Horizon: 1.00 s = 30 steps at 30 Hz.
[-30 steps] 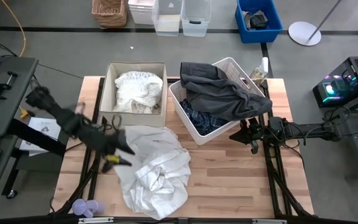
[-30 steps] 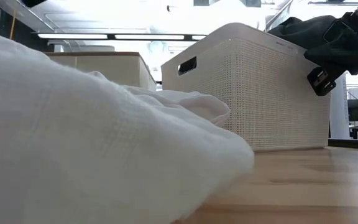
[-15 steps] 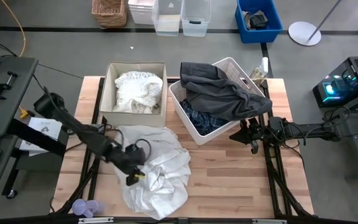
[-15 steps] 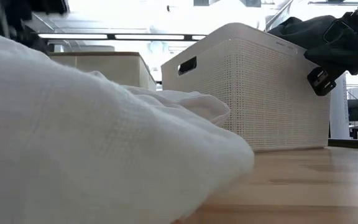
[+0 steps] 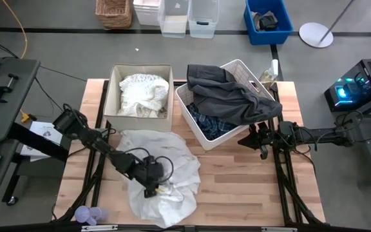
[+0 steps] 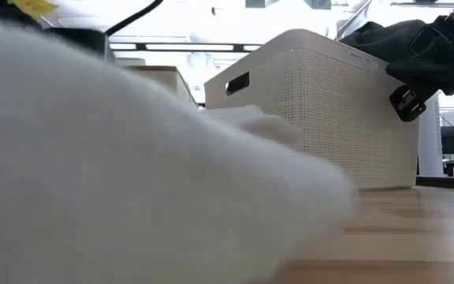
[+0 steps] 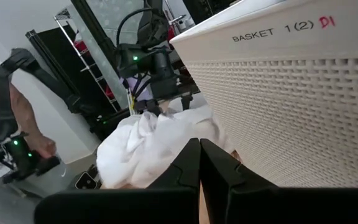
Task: Sort clothes
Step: Put the white shirt into the gray laundry organizer
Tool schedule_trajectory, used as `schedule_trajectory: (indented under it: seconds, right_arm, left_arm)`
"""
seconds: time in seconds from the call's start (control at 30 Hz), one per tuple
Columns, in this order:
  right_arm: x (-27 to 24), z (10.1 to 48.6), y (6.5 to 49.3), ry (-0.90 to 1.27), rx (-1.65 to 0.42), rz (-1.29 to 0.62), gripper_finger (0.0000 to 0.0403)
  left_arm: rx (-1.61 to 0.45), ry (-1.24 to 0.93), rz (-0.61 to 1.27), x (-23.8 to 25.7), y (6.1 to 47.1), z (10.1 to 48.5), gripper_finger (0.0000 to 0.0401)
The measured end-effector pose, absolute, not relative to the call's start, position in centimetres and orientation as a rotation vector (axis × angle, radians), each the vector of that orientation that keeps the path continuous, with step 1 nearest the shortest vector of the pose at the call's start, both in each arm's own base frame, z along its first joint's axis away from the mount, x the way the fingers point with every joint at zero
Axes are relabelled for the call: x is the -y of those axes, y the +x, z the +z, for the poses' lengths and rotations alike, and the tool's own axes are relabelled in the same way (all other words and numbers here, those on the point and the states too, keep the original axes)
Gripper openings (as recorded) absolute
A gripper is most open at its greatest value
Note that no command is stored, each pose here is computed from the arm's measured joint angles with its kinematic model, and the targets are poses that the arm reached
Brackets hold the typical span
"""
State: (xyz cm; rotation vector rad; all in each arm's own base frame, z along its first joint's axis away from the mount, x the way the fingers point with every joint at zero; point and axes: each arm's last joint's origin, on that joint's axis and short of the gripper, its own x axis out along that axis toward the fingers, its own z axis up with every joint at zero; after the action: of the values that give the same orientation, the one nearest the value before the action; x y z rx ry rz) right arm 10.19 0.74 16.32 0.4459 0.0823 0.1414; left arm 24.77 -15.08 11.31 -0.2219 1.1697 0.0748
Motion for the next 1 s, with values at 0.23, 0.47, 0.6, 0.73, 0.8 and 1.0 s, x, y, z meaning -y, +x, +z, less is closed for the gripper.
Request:
schedule_trajectory:
  seconds: [0.23,0.47,0.6,0.73,0.8,1.0]
  right_arm:
    - [-0.7,16.3,10.2,0.446,-0.082,0.141,0.0000]
    - [-0.7,16.3,10.2,0.446,-0.082,0.141,0.0000]
    - [-0.7,16.3,10.2,0.446,-0.083,0.141,0.0000]
    - [-0.7,16.3,10.2,0.446,-0.083,0.141,0.0000]
    - [-0.7,16.3,10.2,0.446,-0.080,0.142,0.0000]
    - [-0.7,16.3,10.2,0.446,-0.082,0.141,0.0000]
  left_arm:
    - [-1.206,-0.102,-0.034,15.5,24.9,10.2,0.0052]
    - [-1.131,-0.129,-0.185,16.2,25.8,14.9,0.0028]
    - [-0.746,-0.146,-0.225,14.3,26.6,25.3,0.0026]
    - [-0.412,-0.094,-0.119,10.2,24.3,34.9,0.0025]
    - [-0.211,-0.044,0.011,7.3,22.1,40.3,0.0024]
    - [0.002,0.185,0.551,0.4,14.2,49.2,0.0024]
